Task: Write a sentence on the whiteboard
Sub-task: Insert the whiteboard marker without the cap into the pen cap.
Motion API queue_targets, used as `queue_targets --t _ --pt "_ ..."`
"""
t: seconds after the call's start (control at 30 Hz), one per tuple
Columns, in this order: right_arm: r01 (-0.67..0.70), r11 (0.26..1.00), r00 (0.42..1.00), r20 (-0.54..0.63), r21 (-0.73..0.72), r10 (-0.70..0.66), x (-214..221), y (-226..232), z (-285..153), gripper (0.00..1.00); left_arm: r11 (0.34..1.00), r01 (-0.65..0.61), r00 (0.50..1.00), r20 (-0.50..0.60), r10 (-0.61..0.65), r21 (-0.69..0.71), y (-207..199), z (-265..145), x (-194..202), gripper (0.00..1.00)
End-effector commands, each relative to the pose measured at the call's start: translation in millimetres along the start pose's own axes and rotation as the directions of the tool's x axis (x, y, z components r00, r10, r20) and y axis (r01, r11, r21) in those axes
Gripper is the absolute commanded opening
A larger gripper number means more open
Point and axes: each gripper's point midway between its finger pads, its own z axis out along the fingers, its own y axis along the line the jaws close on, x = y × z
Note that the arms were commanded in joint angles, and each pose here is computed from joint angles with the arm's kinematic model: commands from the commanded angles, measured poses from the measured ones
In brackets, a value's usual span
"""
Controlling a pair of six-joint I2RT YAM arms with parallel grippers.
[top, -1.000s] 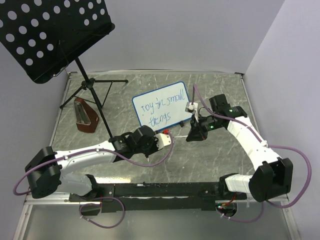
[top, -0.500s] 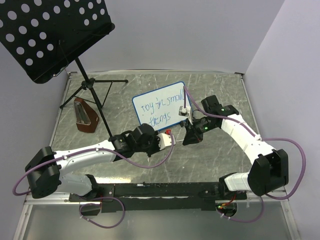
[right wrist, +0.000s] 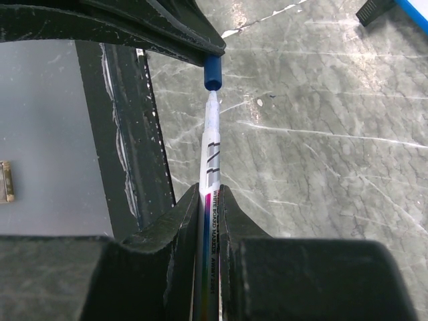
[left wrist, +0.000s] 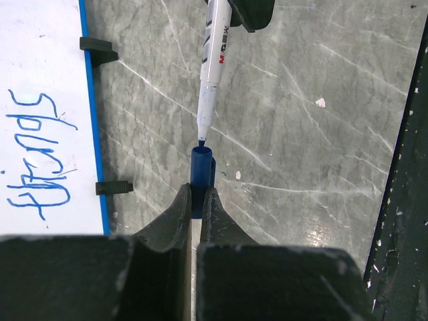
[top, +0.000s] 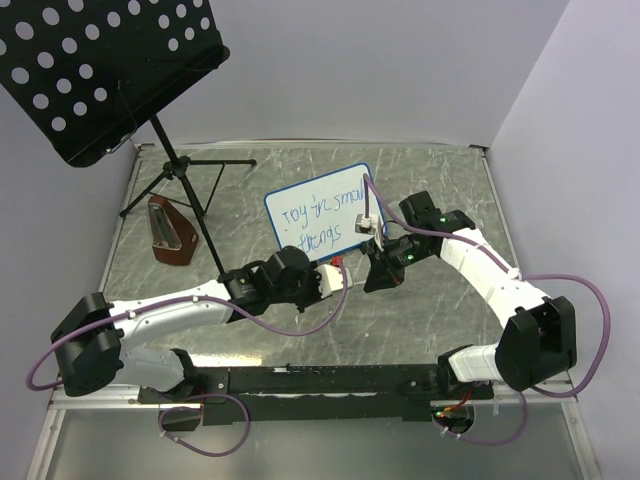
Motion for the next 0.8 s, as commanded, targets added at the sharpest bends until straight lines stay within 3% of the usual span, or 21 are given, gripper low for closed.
queue_targets --t 0.0,0.77 --pt "0.005 1.0 1.0 -0.002 -0.02 -0.005 -2 2 3 0.0 1.0 0.005 0.997 0.073 -0.004 -0.006 5 1 -25 0.01" --pt "-0.01 0.998 1.0 -0.018 -0.067 0.009 0 7 11 0.0 0.994 -0.041 0.983 0.181 0.022 0.098 -11 6 -60 0.01"
